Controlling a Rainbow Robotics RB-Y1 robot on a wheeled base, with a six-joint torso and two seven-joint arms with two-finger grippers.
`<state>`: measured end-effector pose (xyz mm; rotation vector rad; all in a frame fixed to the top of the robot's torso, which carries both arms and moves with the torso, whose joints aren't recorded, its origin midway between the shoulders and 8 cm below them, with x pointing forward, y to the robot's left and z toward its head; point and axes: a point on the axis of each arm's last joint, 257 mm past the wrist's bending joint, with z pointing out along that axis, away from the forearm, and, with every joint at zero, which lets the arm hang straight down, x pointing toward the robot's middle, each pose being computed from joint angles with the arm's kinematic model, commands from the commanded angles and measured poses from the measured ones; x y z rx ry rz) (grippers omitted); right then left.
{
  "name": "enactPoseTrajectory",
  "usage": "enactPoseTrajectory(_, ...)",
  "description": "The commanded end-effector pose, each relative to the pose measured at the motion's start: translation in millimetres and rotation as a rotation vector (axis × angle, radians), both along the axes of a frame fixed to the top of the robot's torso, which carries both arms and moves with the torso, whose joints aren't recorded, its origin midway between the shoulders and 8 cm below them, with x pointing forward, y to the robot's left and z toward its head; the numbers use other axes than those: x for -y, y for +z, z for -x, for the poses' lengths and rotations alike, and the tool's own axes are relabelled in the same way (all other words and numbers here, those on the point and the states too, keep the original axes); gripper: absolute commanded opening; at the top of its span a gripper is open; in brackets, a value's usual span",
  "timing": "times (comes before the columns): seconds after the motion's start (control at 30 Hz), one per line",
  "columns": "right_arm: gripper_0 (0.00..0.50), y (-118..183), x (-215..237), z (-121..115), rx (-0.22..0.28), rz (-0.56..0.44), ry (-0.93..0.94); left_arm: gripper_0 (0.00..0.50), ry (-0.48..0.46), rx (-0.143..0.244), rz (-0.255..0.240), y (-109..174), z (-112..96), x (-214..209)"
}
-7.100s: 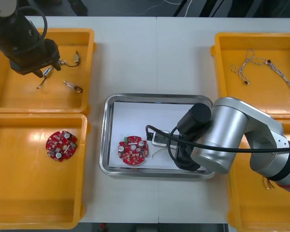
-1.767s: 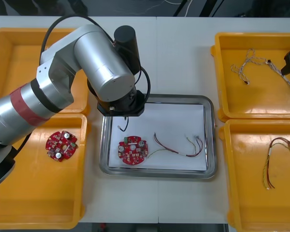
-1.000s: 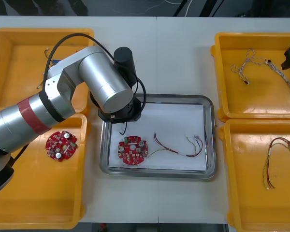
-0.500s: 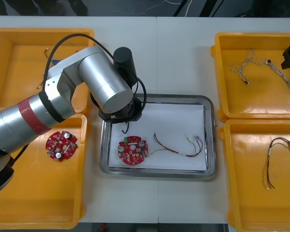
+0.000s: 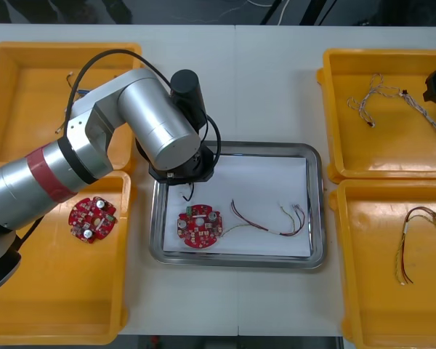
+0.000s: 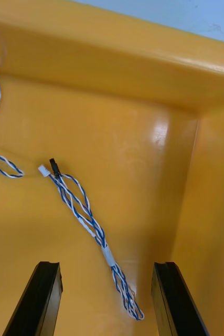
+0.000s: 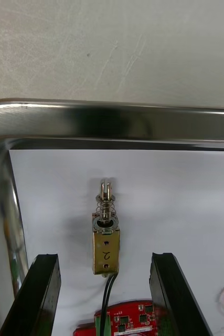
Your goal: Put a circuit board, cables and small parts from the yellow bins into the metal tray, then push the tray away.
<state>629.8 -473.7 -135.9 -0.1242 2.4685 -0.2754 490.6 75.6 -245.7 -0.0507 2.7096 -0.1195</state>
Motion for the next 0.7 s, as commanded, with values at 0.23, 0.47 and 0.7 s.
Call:
enactPoseTrajectory(0.23,0.500,35,-8,-32,0.119,-0.030,-0.004,0.500,0.110,-0.011,0.115,72,11,-1)
enactPoseTrajectory(0.47,0.500,34,-26,-45,0.164,-0.066,0.000,0.500,0.128,-0.024,0.118,106,15,-26)
enactPoseTrajectory(0.7,0.500,29,-40,-56,0.209,-0.109,-0.006,0.500,0.119,-0.014,0.103,138,8,-71)
